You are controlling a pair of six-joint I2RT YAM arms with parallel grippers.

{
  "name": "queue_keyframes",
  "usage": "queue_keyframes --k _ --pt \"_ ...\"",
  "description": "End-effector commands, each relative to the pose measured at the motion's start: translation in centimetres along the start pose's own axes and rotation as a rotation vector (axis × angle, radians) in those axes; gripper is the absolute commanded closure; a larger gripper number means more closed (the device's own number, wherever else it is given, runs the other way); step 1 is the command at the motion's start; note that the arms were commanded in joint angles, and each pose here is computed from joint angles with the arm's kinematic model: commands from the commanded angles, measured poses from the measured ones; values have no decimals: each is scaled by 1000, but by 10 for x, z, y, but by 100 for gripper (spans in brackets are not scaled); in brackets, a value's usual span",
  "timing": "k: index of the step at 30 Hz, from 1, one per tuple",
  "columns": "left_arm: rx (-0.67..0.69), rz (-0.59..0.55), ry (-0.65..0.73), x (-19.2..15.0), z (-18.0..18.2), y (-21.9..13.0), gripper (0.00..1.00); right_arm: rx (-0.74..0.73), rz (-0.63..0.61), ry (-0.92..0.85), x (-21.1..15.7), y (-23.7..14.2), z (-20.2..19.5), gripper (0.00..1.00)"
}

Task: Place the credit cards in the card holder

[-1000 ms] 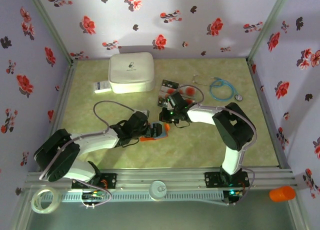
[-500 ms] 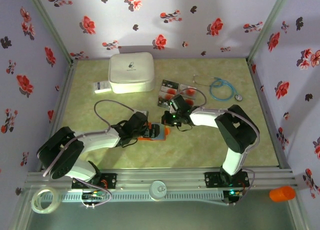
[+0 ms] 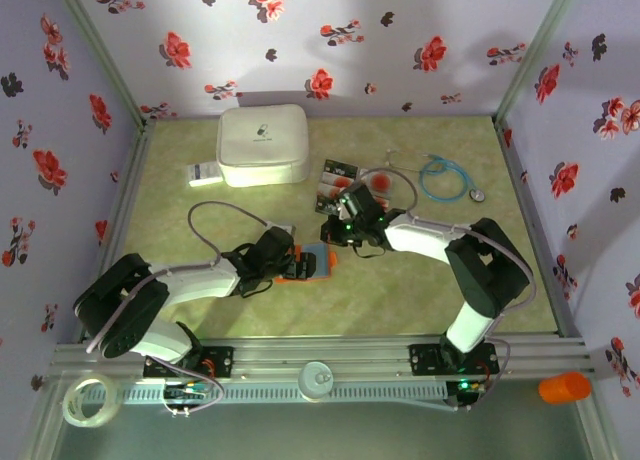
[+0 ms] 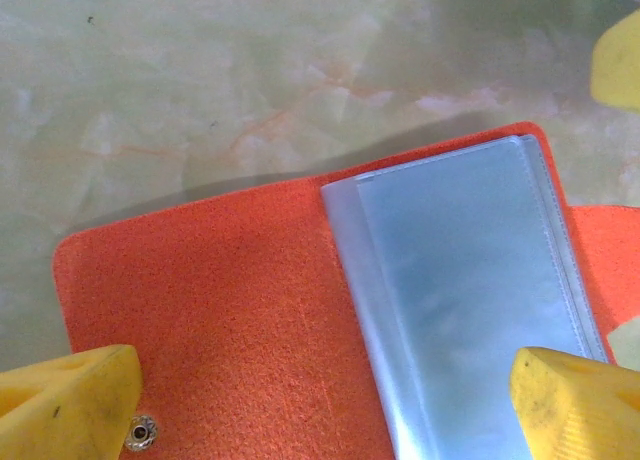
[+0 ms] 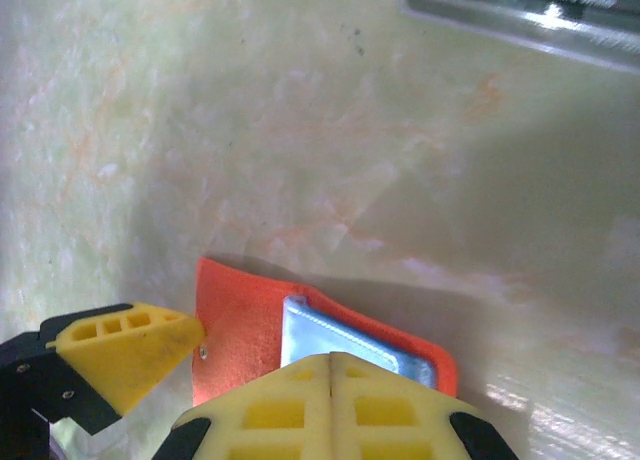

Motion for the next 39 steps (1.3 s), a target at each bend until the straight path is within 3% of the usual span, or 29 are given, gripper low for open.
queue_keyframes --k 1,13,29,39 --pt "24 -19 23 0 5 1 5 -19 19 -12 -2 6 5 97" --pt "42 -32 33 1 8 0 4 -40 101 26 -23 37 -17 100" --pt "70 -21 40 -3 14 4 2 46 85 84 -27 50 -10 100" --pt "119 1 53 -9 22 13 10 66 75 98 -26 49 -8 100"
Point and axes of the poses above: each hand's point on the last joint's axis, 136 mm out from that joint toward the fingers, its own y axis out along the fingers, its own z axis along the line the jaws close on, x = y × z, the point moved 10 cm from there along -y, back along the fingers, and after that the axes turned 15 degrees about -y, right-handed, at the moved point
